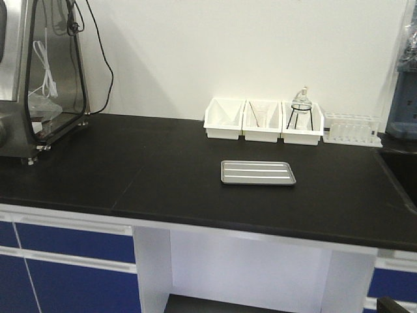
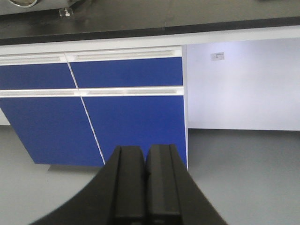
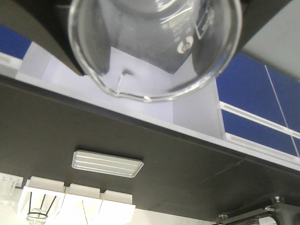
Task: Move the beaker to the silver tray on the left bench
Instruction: 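Drive the base to the bench with the silver tray, holding the beaker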
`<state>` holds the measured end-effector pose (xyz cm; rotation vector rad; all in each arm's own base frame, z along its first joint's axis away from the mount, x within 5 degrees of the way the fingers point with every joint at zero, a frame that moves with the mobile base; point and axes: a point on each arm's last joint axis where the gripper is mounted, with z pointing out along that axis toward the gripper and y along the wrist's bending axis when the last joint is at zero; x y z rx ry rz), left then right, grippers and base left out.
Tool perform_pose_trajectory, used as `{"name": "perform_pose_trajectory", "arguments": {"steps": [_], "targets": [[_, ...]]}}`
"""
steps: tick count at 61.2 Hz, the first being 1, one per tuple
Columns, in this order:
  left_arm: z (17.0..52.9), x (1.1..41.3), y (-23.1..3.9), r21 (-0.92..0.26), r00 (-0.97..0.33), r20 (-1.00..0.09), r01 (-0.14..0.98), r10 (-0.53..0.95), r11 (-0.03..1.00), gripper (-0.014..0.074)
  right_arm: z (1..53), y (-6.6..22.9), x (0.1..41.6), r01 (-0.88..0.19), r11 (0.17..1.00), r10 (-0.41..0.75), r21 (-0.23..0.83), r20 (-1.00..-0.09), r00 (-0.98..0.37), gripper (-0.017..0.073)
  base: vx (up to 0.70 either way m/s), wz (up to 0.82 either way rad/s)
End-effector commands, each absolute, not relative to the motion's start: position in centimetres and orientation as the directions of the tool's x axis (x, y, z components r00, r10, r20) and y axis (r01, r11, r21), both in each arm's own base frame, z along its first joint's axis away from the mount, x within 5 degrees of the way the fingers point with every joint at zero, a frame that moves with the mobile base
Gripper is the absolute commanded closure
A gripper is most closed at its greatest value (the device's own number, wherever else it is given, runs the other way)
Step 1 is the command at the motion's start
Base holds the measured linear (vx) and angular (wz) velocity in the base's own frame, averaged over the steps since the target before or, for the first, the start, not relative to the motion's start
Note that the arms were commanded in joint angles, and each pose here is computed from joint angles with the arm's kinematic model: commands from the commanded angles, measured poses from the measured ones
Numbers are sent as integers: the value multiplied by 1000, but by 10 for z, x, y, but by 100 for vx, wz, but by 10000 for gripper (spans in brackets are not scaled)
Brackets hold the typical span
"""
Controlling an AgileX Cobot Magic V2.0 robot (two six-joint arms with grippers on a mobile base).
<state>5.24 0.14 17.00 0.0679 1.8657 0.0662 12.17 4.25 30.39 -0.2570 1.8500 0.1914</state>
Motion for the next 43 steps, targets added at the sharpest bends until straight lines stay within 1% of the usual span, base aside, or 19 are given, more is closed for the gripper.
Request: {"name": "perform_pose_trajectory", "arguments": {"steps": [1, 25, 43], "targets": [[170, 54, 1, 77, -230, -970, 18, 79, 997, 592, 320, 45, 122, -307, 952, -69, -7, -979, -191, 571, 42, 3], [170, 54, 1, 77, -230, -970, 18, 79, 997, 592, 320, 45, 122, -307, 952, -69, -7, -979, -191, 571, 45, 0], [170, 54, 1, 77, -230, -970, 18, 79, 997, 592, 320, 45, 122, -307, 952, -69, -7, -979, -191, 571, 44, -15]]}}
